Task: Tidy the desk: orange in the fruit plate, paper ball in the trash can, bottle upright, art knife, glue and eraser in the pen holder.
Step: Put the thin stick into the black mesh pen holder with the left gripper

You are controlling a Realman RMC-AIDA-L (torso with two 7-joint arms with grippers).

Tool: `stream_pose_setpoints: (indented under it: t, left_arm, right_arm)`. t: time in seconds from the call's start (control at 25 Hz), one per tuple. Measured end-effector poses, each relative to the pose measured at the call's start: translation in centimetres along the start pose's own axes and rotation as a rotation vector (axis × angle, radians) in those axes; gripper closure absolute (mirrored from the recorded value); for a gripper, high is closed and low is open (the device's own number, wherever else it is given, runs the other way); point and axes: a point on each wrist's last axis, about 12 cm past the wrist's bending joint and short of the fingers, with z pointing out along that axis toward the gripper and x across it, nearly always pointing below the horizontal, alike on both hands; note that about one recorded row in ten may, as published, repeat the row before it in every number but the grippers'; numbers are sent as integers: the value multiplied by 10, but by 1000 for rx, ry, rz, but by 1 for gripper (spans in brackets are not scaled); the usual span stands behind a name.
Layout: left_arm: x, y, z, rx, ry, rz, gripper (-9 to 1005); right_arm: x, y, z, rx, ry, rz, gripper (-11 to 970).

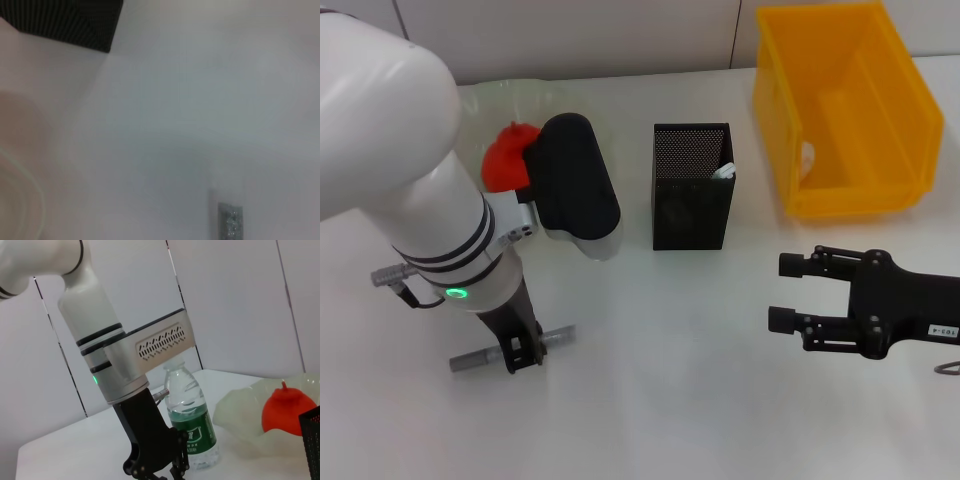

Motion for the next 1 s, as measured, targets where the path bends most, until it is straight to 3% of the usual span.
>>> stream_pose_setpoints:
  t: [1.0]
  left_arm:
    - [-13, 6, -22, -57, -156, 27, 848]
  right_arm:
    - [3, -2, -17, 53, -8, 17, 206]
